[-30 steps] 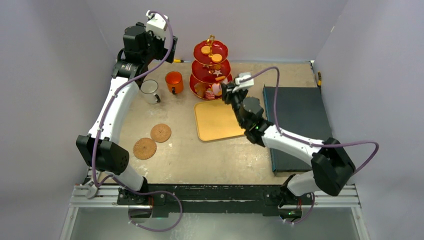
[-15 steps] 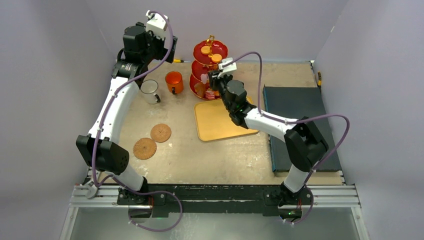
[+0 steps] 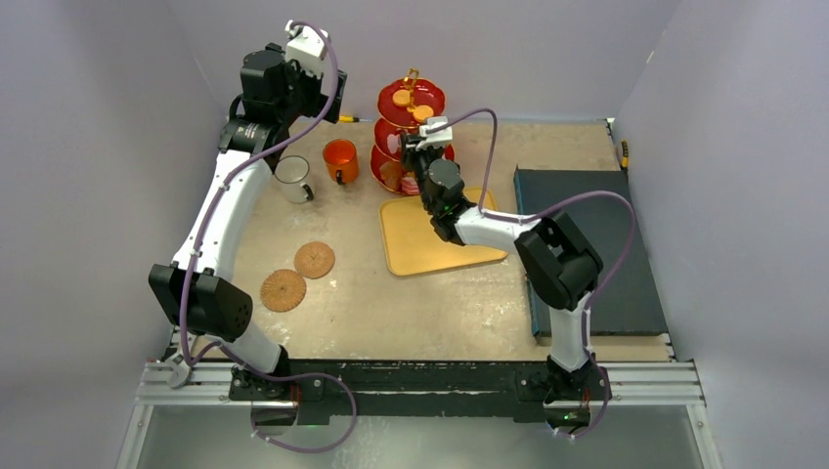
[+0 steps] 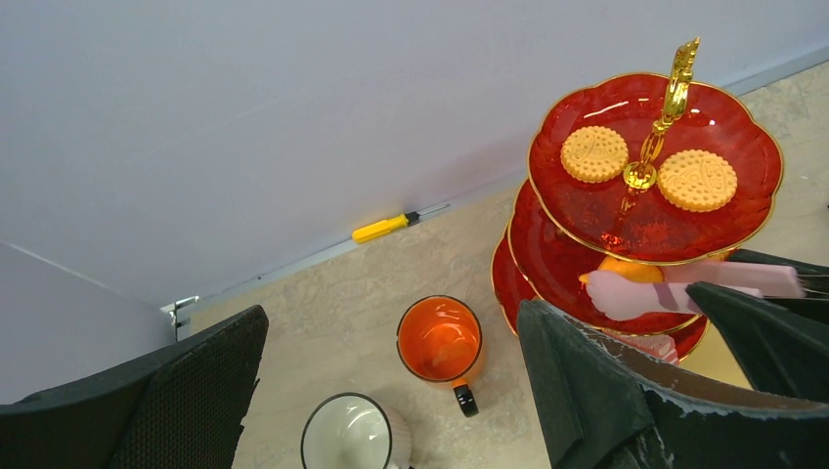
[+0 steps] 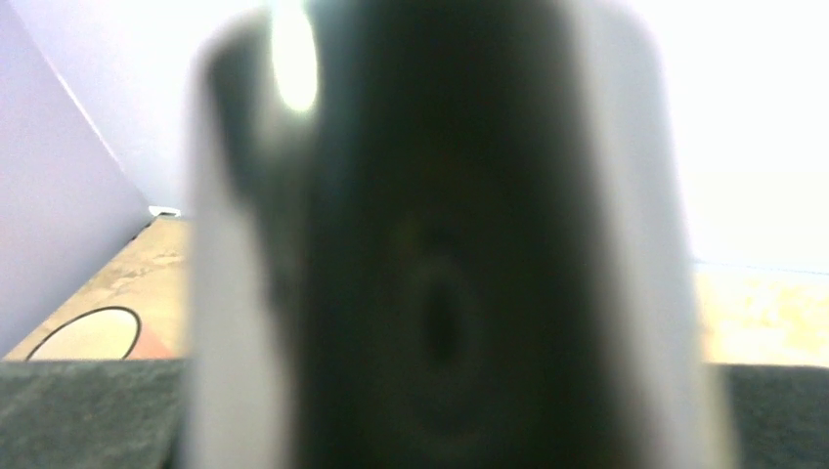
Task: Serve the afternoon tea
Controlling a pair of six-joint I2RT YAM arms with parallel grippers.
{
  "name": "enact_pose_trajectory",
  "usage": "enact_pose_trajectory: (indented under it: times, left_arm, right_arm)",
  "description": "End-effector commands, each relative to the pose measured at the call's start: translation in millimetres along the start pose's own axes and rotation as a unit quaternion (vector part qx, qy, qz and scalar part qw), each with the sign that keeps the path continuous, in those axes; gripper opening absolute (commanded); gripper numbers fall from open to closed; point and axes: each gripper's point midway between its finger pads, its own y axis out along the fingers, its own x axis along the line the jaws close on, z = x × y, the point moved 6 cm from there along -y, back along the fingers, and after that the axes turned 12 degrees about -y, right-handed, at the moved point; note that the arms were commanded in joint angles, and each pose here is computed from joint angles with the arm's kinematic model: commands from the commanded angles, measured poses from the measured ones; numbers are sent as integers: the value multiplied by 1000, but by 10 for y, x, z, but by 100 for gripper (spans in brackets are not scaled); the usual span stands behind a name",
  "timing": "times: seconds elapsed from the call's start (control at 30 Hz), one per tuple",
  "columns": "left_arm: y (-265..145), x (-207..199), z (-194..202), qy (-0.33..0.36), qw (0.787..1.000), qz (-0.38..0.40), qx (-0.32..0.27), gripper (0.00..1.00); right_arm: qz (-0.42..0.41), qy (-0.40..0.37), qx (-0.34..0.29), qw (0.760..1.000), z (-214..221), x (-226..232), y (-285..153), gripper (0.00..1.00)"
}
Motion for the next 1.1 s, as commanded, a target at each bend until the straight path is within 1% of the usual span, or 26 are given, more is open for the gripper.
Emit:
enact_pose_trajectory:
  times: [0.0,0.07,0.17,0.3,0.4,0.6,0.8,1.07]
  left_arm:
    - [-130,44,-219,4,999,-2,-36,99]
    - [-131,41,-210,4,999,-1,-34,99]
    - [-142,39,-208,5,999,0,-33,99]
    - [-153,44,-216,7,999,-2,-34,99]
    - [-165,41,-228,7,999,-1,-35,99]
    - [-199,35,-239,5,999,0,-35,99]
    - [-253,29,-275,4,999,0,-39,99]
    - [-300,40,-301,7,999,-3,-40,99]
  right_arm:
    - [43,44,-74,995,-333,-39,182,25]
    - [46,49,-80,995,-314,-28,206,27]
    - [48,50,-80,994,-289,-9,234,33]
    - [43,53,-85,994,-331,-7,231,50]
    - [40,53,-89,994,-382,-24,197,55]
    - [33,58,-95,993,-514,-82,78,59]
    - [16,51,-86,995,-510,-69,28,64]
    - [5,58,-88,994,-667,-117,-111,59]
